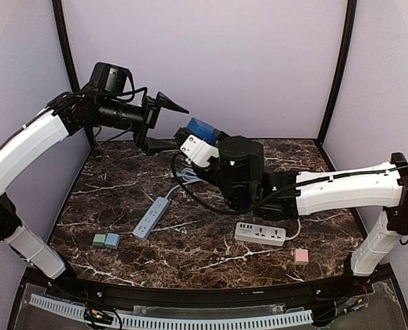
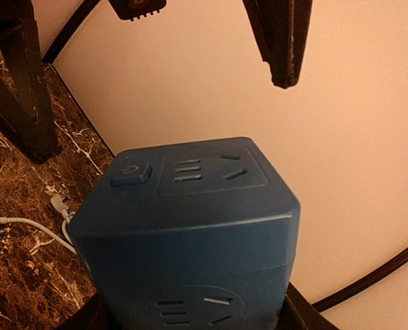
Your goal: Insert the plug
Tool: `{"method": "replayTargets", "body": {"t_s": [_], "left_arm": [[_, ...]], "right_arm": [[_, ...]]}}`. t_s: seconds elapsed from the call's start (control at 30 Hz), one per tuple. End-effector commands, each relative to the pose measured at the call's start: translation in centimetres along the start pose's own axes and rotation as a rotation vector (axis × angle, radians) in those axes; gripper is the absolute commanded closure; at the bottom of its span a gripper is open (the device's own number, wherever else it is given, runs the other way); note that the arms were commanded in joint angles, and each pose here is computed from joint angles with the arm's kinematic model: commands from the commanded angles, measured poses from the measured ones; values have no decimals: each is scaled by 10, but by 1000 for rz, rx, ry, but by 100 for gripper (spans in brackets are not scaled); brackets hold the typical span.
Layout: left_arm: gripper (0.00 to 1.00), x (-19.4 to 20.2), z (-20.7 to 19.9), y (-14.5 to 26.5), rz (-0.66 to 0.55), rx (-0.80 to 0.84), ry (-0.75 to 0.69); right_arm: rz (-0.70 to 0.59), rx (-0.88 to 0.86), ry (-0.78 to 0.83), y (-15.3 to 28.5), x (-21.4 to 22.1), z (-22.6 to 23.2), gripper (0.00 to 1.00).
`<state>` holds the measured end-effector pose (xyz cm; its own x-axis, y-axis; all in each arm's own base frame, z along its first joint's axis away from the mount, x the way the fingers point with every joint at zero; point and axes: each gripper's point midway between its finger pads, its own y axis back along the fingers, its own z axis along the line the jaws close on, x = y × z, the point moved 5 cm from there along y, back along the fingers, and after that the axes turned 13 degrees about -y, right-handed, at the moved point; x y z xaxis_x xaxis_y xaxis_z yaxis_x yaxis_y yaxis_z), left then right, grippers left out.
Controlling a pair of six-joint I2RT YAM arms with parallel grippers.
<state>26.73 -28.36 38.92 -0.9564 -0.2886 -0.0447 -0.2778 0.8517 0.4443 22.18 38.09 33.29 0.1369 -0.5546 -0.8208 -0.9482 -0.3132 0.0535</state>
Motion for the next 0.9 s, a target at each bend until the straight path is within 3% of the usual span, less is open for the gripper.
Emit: {"method": "replayTargets", "body": {"t_s": [0.0,0.87], "left_arm": [[8,1,-10,1,-18,53,-27],[17,4,1,-24,7,25,-17]], "right_arm": [[-36,36,-66,-1,-24,-8,68],[3,47,18,-11,-28,7,68]]}}
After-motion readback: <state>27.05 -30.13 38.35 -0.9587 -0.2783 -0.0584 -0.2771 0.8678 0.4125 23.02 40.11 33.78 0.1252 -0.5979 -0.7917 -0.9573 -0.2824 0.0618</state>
